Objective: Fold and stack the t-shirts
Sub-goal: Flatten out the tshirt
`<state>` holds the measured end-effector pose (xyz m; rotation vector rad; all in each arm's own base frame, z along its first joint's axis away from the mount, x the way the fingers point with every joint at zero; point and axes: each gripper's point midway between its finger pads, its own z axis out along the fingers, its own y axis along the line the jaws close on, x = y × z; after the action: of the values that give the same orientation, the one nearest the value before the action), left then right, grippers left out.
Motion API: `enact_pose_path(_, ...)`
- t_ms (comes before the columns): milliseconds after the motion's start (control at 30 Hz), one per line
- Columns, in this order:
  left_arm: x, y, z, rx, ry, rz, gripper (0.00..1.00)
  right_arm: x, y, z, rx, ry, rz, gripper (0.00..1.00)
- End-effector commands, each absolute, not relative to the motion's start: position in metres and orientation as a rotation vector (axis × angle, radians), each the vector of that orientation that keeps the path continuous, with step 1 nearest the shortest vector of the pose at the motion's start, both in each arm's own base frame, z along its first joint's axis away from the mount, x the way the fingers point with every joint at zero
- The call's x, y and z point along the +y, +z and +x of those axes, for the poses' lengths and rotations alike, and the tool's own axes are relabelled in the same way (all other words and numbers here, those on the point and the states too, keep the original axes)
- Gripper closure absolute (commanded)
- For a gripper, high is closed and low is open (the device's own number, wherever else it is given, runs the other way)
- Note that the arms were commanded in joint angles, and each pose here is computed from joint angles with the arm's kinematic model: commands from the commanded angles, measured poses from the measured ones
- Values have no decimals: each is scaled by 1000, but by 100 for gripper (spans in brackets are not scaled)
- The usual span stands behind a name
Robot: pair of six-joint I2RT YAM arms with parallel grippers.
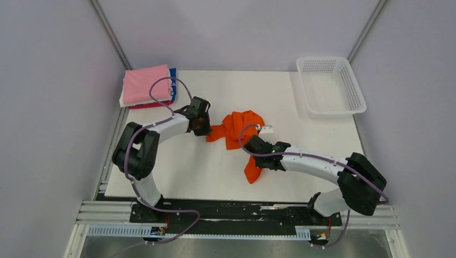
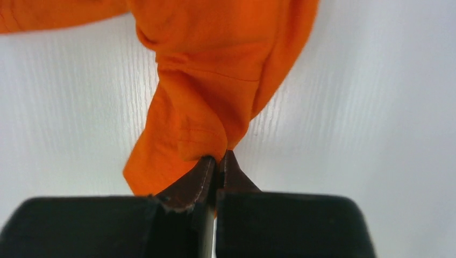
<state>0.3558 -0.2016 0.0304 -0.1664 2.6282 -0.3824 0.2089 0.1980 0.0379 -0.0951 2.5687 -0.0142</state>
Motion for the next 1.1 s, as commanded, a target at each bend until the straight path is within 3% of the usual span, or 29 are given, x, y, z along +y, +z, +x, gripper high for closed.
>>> enact_pose_path(0, -186, 87, 361, 2473, -334, -150, 100, 185, 96, 242, 2383, 84, 113, 100)
enact_pose_path(333, -131, 254, 360, 2014, -222, -208, 100, 113, 232, 310, 2011, 341, 260, 100)
enact_pose_path(533, -104, 364, 337, 1734, -268, -266, 100, 85, 332, 315, 1771, 355, 236, 100)
enact_pose_path(767, -61, 439, 294, 1497, -231, -311, 100, 57, 416, 288, 1541, 289, 214, 100)
enact_pose_path(1067, -33, 538, 221, 1206, -332, -270, 100, 43, 533, 193, 1152, 382, 85, 100)
